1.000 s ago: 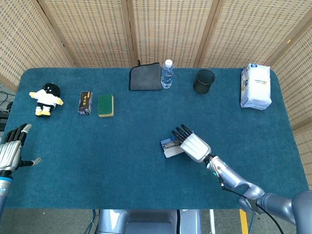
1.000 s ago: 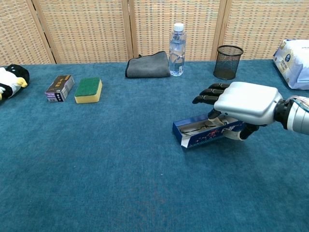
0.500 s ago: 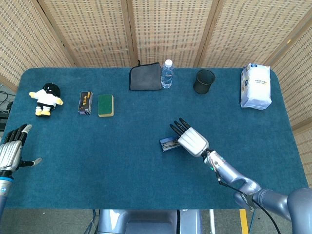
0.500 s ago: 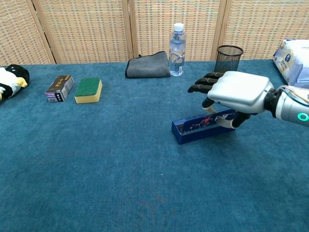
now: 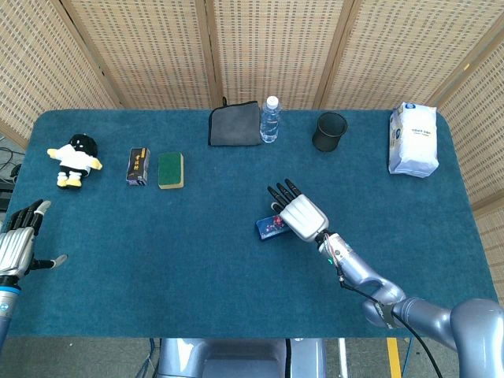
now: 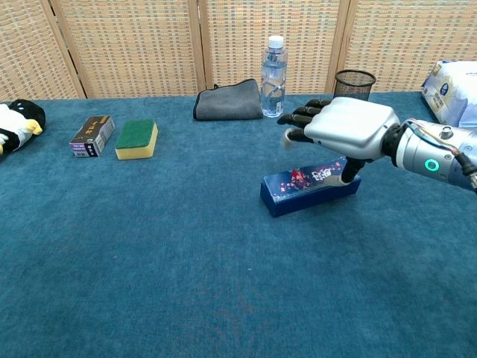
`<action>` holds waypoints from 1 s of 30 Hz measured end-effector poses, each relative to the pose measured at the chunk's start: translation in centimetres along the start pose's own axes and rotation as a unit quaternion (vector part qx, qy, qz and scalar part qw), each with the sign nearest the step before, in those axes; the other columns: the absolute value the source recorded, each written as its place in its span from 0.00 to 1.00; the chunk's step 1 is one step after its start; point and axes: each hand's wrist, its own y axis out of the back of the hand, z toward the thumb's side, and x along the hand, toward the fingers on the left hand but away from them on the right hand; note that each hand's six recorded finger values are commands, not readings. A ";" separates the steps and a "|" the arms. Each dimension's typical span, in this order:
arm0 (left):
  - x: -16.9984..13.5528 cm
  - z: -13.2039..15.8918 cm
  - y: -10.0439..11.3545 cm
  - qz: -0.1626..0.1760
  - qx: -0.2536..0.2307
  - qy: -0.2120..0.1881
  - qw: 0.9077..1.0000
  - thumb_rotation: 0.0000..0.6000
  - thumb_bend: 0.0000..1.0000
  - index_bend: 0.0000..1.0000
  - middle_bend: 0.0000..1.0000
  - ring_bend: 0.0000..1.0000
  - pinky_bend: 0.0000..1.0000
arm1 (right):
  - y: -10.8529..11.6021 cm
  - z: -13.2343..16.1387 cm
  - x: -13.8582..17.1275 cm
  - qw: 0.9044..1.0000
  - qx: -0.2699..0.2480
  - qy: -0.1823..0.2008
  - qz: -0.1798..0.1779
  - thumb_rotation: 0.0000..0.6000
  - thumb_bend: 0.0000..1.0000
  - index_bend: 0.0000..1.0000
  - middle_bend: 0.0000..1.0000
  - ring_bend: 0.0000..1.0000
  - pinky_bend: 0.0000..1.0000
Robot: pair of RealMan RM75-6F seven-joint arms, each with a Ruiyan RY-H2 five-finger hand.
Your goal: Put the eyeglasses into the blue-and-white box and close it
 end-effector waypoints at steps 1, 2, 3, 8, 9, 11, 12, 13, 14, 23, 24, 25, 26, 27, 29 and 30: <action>0.0 0.0 0.0 0.000 0.000 0.000 1.000 1.00 0.00 0.00 0.00 0.00 0.00 | 0.2 0.0 -0.1 1.000 -0.003 -0.003 -0.005 1.00 0.26 0.04 0.00 0.00 0.06; 0.0 0.0 0.0 0.000 0.000 0.000 1.000 1.00 0.00 0.00 0.00 0.00 0.00 | 0.3 0.0 -0.1 1.000 -0.004 -0.004 -0.009 1.00 0.26 0.03 0.00 0.00 0.06; 0.0 0.0 0.0 0.000 0.000 -0.001 1.000 1.00 0.00 0.00 0.00 0.00 0.00 | 0.5 0.0 -0.1 1.000 -0.006 -0.006 -0.014 1.00 0.26 0.02 0.00 0.00 0.06; 0.0 0.1 0.0 0.000 0.000 -0.002 1.000 1.00 0.00 0.00 0.00 0.00 0.00 | 1.2 0.3 -0.4 0.999 -0.015 -0.012 -0.036 1.00 0.26 0.01 0.00 0.00 0.06; -0.1 0.1 0.0 0.001 -0.001 -0.001 1.000 1.00 0.00 0.00 0.00 0.00 0.00 | 1.3 0.2 -0.5 0.999 -0.017 -0.012 -0.037 1.00 0.25 0.00 0.00 0.00 0.06; -0.1 0.0 0.1 0.001 -0.001 -0.001 1.000 1.00 0.00 0.00 0.00 0.00 0.00 | 1.5 0.1 -0.5 0.999 -0.026 -0.008 -0.033 1.00 0.20 0.00 0.00 0.00 0.06; -0.1 0.0 0.0 0.001 0.000 0.000 1.000 1.00 0.00 0.00 0.00 0.00 0.00 | 1.6 0.0 -0.5 0.999 -0.029 -0.005 -0.027 1.00 0.15 0.00 0.00 0.00 0.05; 0.0 0.0 0.0 0.000 0.000 -0.001 1.000 1.00 0.00 0.00 0.00 0.00 0.00 | 1.6 -0.2 -0.4 0.999 -0.032 0.001 -0.015 1.00 0.11 0.00 0.00 0.00 0.04; 0.0 0.0 0.0 -0.001 0.001 -0.001 1.000 1.00 0.00 0.00 0.00 0.00 0.00 | 1.6 -0.3 -0.4 0.999 -0.033 0.007 -0.005 1.00 0.07 0.00 0.00 0.00 0.03; 0.0 0.0 -0.1 0.000 0.001 0.001 1.000 1.00 0.00 0.00 0.00 0.00 0.00 | -0.6 -0.3 0.1 0.990 -0.030 0.066 0.121 1.00 0.04 0.00 0.00 0.00 0.03; 0.0 0.0 -0.1 0.000 0.001 0.001 1.000 1.00 0.00 0.00 0.00 0.00 0.00 | -0.8 -0.3 0.1 0.989 -0.032 0.068 0.126 1.00 0.05 0.00 0.00 0.00 0.03; 0.0 0.0 -0.1 0.000 0.001 0.001 1.000 1.00 0.00 0.00 0.00 0.00 0.00 | -1.1 -0.3 0.0 0.989 -0.033 0.068 0.131 1.00 0.05 0.00 0.00 0.00 0.03; 0.0 0.0 -0.1 0.000 0.001 0.001 1.000 1.00 0.00 0.00 0.00 0.00 0.00 | -1.3 -0.3 -0.2 0.988 -0.033 0.068 0.133 1.00 0.06 0.00 0.00 0.00 0.03; 0.0 -0.1 0.0 0.000 0.001 0.002 1.000 1.00 0.00 0.00 0.00 0.00 0.00 | -1.4 -0.3 -0.3 0.988 -0.034 0.068 0.134 1.00 0.07 0.00 0.00 0.00 0.03; 0.0 -0.1 0.0 0.000 0.001 0.003 1.000 1.00 0.00 0.00 0.00 0.00 0.00 | -1.8 -0.2 -0.6 0.988 -0.033 0.067 0.135 1.00 0.10 0.00 0.00 0.00 0.03; 0.1 -0.1 0.0 0.000 0.001 0.003 1.000 1.00 0.00 0.00 0.00 0.00 0.00 | -1.9 -0.2 -0.8 0.988 -0.034 0.066 0.134 1.00 0.12 0.00 0.00 0.00 0.03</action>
